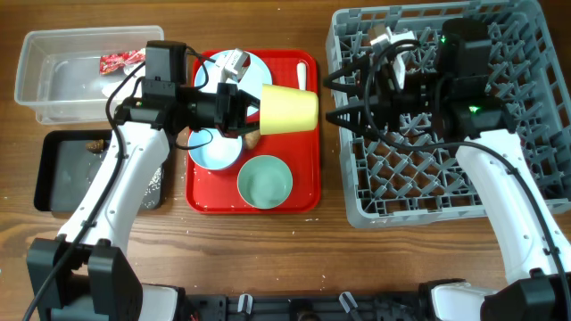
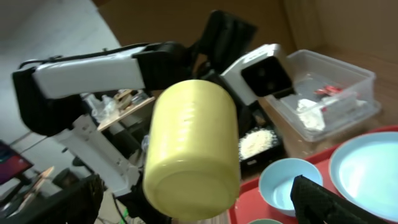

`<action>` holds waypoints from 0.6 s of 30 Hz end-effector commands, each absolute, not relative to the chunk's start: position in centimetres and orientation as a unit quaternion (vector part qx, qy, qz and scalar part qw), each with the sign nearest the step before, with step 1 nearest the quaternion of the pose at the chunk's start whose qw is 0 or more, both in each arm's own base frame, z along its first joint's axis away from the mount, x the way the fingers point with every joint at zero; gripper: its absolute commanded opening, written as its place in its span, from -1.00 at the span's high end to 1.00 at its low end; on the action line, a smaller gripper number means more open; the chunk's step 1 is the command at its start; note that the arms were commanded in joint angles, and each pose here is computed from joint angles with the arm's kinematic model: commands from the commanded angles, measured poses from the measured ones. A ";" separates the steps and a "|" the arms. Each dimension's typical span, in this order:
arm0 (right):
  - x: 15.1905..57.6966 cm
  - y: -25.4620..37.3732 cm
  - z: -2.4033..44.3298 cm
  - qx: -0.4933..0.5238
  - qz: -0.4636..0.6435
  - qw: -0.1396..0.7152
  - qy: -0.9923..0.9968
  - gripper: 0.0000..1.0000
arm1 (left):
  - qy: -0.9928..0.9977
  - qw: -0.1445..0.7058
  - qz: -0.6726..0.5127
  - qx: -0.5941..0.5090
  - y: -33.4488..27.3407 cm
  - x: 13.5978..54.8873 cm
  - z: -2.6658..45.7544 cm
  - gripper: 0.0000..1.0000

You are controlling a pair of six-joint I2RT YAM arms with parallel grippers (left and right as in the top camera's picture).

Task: Sort waste into correct bins and load items into the dishwasher rack
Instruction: 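Lift the yellow cup and hand it from left gripper to right gripper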

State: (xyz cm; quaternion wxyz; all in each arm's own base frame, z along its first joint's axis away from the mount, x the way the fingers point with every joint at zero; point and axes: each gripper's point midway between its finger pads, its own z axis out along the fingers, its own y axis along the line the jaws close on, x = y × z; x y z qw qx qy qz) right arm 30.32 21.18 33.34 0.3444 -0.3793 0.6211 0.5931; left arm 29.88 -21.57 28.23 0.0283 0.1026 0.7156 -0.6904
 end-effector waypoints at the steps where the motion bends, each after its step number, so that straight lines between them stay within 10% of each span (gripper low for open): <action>1: 29.8 22.3 33.4 -0.397 0.598 0.338 0.608 -0.96 | 0.698 0.031 -0.705 0.123 -21.3 29.3 29.7 0.92; 18: 29.6 25.5 32.4 -0.404 0.604 0.310 0.613 -0.17 | 0.696 0.040 -0.705 0.133 -21.4 29.4 29.8 0.81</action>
